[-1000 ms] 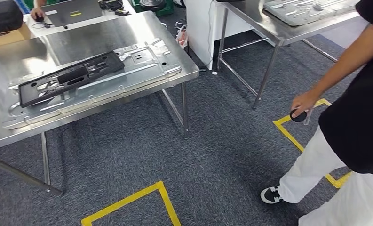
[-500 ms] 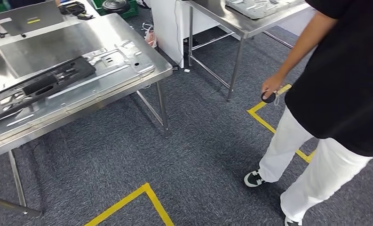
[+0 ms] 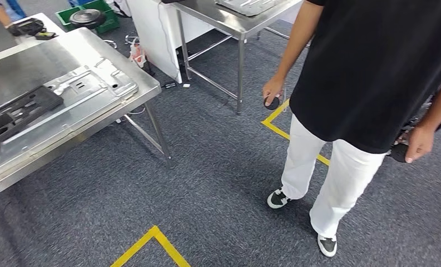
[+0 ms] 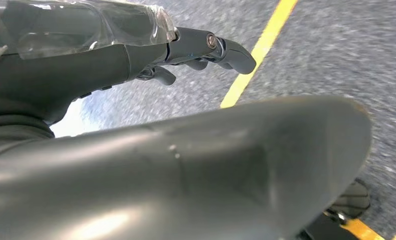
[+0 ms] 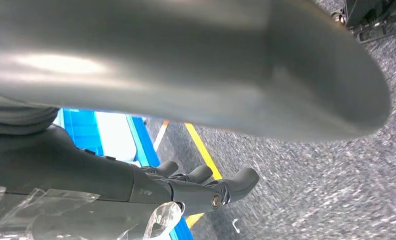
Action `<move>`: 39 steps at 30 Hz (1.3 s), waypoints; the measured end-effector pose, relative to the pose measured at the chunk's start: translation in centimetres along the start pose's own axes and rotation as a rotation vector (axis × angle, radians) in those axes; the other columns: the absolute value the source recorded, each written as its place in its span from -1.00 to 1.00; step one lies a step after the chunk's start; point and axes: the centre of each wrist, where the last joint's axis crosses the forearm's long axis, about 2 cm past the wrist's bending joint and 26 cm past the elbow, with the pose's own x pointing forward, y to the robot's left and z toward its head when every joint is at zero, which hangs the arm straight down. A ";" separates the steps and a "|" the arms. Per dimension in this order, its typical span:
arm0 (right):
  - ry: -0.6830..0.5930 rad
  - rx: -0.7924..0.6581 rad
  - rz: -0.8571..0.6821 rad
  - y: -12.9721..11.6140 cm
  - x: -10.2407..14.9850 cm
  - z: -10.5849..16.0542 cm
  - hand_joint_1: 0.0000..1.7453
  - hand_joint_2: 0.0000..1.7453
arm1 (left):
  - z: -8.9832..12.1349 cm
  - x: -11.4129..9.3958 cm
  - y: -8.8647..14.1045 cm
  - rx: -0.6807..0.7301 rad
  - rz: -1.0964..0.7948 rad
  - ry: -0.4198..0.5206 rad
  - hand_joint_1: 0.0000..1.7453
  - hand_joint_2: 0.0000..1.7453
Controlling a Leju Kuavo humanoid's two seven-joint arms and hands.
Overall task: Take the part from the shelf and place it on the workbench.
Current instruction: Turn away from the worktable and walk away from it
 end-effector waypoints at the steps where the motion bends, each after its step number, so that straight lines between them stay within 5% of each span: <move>1: -0.002 0.001 0.000 0.0 0.0 0.0 -1.00 -1.00 | 0.0 0.0 0.0 0.001 0.000 -0.001 -1.00 -1.00; 39: 0.020 0.014 -0.024 0.3 -0.2 0.1 -1.00 -1.00 | -0.1 0.3 0.1 -0.011 -0.018 0.002 -1.00 -1.00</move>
